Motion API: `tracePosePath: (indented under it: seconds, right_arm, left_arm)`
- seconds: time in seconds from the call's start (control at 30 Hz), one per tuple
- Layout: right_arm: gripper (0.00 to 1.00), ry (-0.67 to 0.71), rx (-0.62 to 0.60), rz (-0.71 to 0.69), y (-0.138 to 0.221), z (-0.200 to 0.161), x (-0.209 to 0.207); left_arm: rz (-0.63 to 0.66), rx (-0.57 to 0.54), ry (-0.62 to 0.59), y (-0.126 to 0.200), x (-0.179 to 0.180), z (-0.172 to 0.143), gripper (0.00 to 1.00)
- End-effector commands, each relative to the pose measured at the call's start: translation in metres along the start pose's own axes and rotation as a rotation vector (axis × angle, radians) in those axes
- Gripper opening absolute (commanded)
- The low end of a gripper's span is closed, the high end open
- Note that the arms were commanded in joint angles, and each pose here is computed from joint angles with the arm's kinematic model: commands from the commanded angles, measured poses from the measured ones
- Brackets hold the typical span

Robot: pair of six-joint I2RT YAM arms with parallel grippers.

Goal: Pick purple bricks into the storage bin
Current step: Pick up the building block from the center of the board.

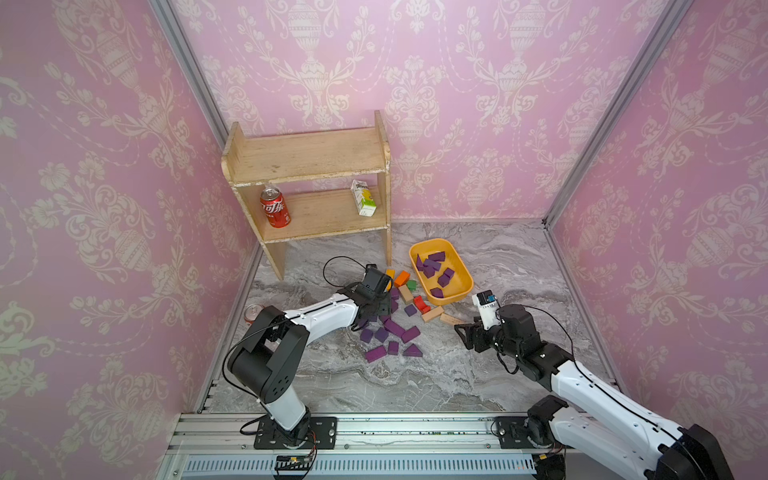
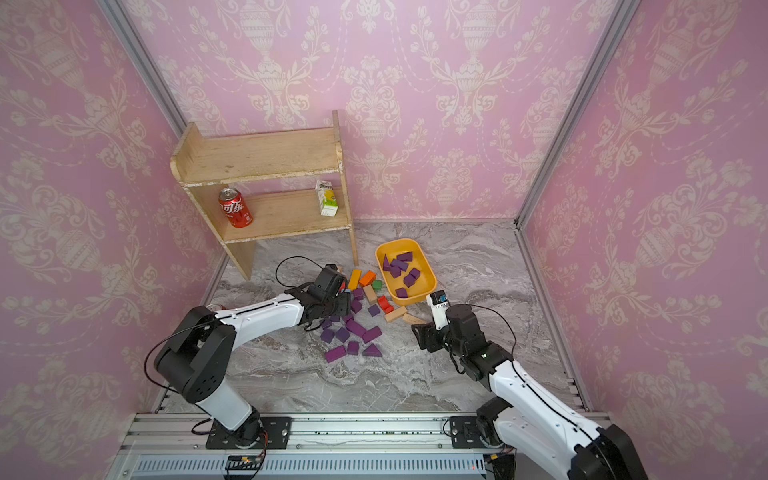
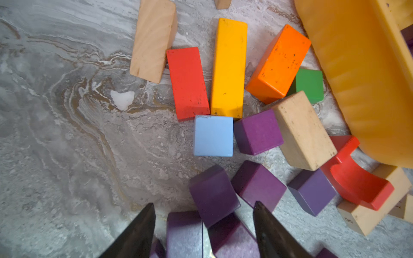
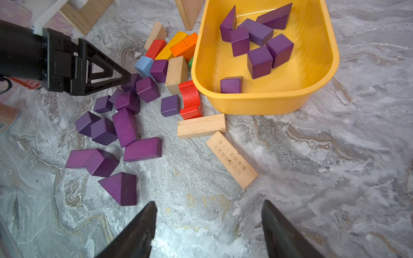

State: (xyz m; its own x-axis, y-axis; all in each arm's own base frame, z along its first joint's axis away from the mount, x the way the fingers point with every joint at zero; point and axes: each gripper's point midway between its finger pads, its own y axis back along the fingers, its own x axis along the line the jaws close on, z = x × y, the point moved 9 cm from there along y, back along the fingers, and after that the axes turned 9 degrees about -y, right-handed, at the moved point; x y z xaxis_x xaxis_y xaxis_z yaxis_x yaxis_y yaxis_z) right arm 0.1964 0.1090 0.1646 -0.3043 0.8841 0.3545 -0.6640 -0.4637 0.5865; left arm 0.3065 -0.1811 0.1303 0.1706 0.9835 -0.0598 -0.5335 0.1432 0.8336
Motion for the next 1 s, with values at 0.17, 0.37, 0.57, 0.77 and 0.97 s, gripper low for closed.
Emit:
tracePosePath:
  seconds: [0.17, 0.37, 0.57, 0.77, 0.97]
  right_arm:
    - [0.76, -0.012, -0.022, 0.004, 0.0, -0.002, 0.0]
    - [0.76, -0.018, -0.016, 0.012, -0.002, -0.003, 0.0]
    - [0.76, -0.024, -0.015, 0.0, -0.003, -0.003, -0.001]
    - [0.76, -0.033, 0.011, 0.003, -0.009, -0.002, 0.0]
    - [0.76, -0.044, 0.029, -0.016, -0.013, -0.004, -0.002]
  left_arm:
    - [0.047, -0.017, 0.018, -0.009, -0.001, 0.005, 0.67]
    - [0.073, 0.002, -0.013, -0.019, -0.001, 0.007, 0.63]
    - [0.084, 0.011, -0.015, -0.024, -0.001, 0.006, 0.59]
    - [0.115, 0.026, -0.035, -0.032, 0.0, 0.005, 0.47]
    - [0.12, 0.043, -0.059, -0.041, 0.003, 0.003, 0.29]
